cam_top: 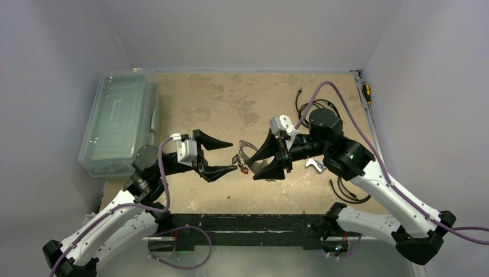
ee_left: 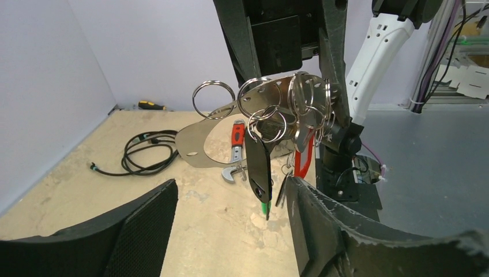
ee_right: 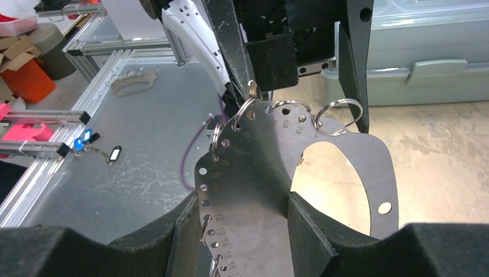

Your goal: Put the keys on the keyring

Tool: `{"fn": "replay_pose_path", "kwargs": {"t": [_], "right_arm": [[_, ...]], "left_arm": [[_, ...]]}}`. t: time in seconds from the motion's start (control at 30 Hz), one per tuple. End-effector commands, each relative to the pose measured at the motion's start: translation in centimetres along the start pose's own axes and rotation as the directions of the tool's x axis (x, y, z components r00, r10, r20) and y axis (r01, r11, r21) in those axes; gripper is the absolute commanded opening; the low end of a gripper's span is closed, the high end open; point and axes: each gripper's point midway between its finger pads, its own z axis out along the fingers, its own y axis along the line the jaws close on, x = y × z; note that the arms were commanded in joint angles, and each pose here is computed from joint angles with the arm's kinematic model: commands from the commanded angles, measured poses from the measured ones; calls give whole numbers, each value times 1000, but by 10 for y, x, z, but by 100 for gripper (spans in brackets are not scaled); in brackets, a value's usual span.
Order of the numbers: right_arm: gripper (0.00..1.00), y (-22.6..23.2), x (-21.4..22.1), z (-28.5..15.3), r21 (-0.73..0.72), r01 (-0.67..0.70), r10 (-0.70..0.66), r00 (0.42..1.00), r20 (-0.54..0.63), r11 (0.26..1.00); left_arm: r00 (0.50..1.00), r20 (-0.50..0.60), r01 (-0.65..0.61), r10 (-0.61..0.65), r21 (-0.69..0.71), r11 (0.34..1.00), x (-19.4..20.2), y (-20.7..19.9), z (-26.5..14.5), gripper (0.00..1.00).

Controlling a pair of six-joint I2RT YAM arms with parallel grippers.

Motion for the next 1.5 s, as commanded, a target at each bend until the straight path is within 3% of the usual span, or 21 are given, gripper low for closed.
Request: {"fn": "replay_pose_path", "kwargs": {"t": [0.0, 0.17, 0.27, 0.33, 0.37, 0.6, 0.77, 1.3, 1.47], "right_arm": [[0, 5, -25, -1, -17, 74, -72, 996, 60, 997], [0, 2, -21, 1, -19, 63, -62, 997, 53, 998], [0, 1, -19, 2, -19, 58, -57, 997, 49, 998], [0, 0, -17, 2, -18, 54, -53, 998, 46, 998], [0, 0, -16, 2, -17, 51, -50, 998, 44, 999], [0, -8, 0, -3, 58, 25, -25, 1000, -7, 998], [0, -11, 14, -10, 119, 5, -1, 999, -36, 993], [0, -52, 41, -9, 293, -31, 68, 991, -117, 956], [0, -82, 39, -19, 449, 4, 56, 991, -119, 893]], "left_arm": [[997, 71, 14, -17, 44, 999, -14, -5, 7, 63], [995, 102, 11, -16, 52, 999, -16, -7, 9, 56], [995, 102, 14, -20, 55, 998, -14, -7, 10, 31], [994, 104, 13, -16, 37, 999, -13, -4, 10, 6], [994, 109, 14, -15, 14, 1000, -14, 0, 10, 0], [994, 81, -58, 72, -167, 984, -20, 24, -5, 0], [989, -17, -149, 150, -243, 959, -19, 35, -18, 0], [961, -118, -271, 248, -248, 930, -36, 41, -26, 0], [953, -141, -292, 267, -207, 934, -30, 37, -24, 0]]}}
